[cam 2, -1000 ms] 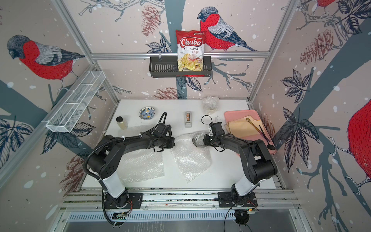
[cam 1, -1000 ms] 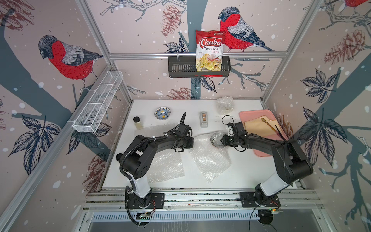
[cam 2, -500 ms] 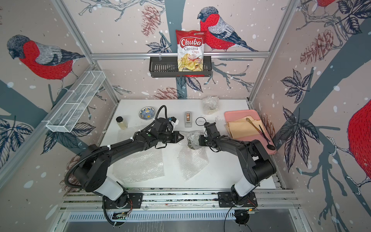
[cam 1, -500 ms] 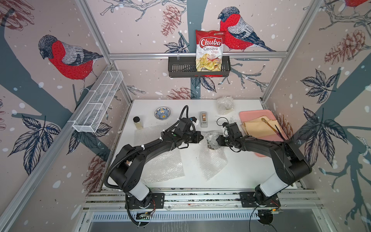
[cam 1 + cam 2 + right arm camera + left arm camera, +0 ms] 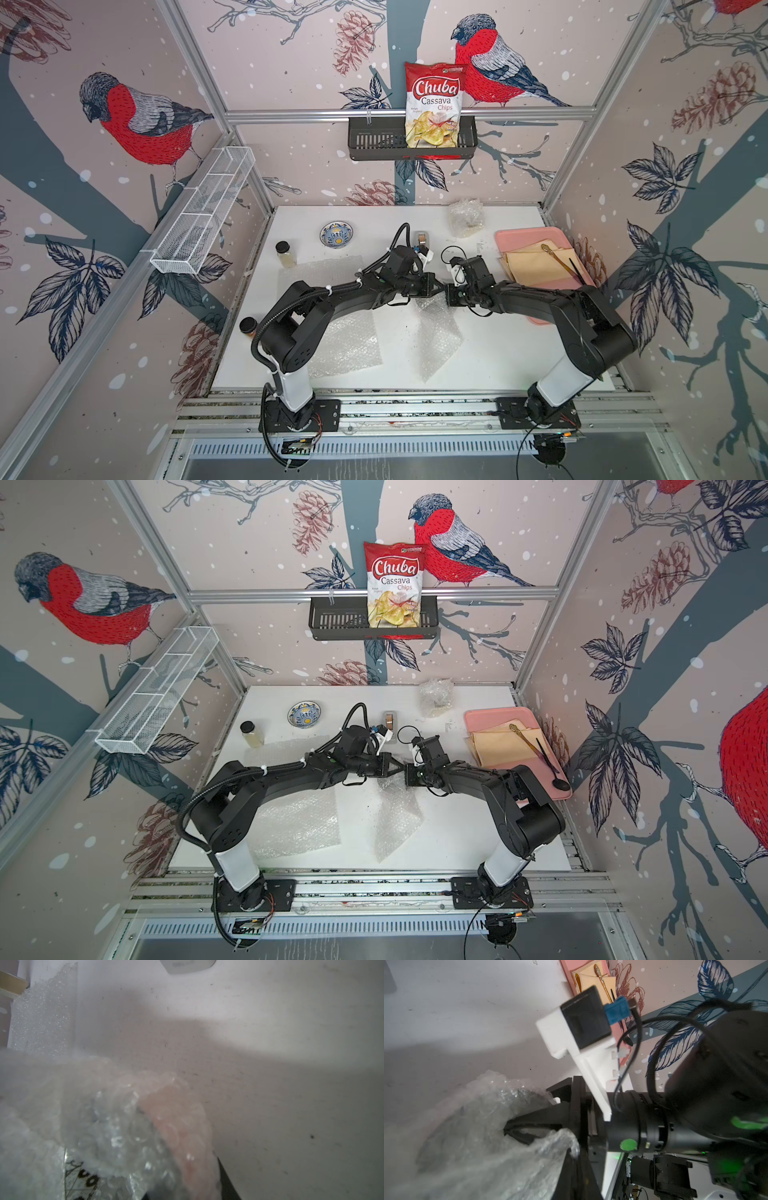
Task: Wrap bowls in bubble wrap
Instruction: Wrap the bowl in bubble wrap.
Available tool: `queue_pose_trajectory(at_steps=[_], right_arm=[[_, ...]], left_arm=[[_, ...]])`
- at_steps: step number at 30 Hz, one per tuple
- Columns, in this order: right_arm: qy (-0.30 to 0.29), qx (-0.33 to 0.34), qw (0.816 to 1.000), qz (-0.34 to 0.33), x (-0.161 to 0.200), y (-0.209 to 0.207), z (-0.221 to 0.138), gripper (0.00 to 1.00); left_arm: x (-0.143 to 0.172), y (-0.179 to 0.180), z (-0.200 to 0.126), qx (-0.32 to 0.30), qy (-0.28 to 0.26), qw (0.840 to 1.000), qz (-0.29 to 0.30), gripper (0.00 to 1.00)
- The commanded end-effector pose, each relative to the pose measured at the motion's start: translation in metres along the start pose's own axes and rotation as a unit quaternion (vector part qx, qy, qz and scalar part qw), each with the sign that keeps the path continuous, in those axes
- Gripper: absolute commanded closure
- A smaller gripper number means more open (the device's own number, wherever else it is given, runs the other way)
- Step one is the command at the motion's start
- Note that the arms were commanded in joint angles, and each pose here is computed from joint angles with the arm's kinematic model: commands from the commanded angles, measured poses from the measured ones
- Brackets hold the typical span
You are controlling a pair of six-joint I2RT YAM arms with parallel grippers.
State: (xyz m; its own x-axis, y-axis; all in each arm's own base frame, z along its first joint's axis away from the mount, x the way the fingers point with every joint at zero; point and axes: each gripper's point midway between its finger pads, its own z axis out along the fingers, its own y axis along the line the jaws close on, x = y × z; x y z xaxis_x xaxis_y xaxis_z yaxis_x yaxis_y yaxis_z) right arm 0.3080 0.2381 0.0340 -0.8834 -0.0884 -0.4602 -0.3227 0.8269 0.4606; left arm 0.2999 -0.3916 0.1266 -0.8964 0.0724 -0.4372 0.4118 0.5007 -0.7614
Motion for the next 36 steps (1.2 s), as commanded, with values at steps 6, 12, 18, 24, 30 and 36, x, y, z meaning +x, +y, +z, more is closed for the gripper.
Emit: queue_pose_trajectory(at_steps=[6,12,18,24,30,36], right_arm=[[0.017,-0.036,0.999,0.002,0.003,0.013,-0.022,0.51],[0.010,-0.019,0.999,0.032,-0.001,-0.003,-0.043,0.35],[-0.046,-0.052,0.997,0.043,-0.025,-0.003,-0.071,0.25],[-0.019,-0.067,0.997,0.013,-0.022,0.010,-0.055,0.22],[0.018,-0.032,0.999,0.011,-0.003,-0.006,-0.033,0.25],[0.032,-0.003,0.999,0.007,0.002,-0.015,-0.012,0.28]], left_arm=[[-0.007,0.027,0.021,-0.040,-0.005,0.999,0.007,1.00],[-0.006,0.033,0.025,-0.048,0.000,0.999,0.006,1.00],[-0.004,0.035,0.030,-0.047,0.005,0.999,0.004,1.00],[-0.006,0.036,0.032,-0.048,0.005,0.999,0.003,1.00],[-0.009,0.036,0.034,-0.050,0.002,0.999,0.003,1.00],[-0.011,0.031,0.035,-0.044,0.001,0.999,0.003,1.00]])
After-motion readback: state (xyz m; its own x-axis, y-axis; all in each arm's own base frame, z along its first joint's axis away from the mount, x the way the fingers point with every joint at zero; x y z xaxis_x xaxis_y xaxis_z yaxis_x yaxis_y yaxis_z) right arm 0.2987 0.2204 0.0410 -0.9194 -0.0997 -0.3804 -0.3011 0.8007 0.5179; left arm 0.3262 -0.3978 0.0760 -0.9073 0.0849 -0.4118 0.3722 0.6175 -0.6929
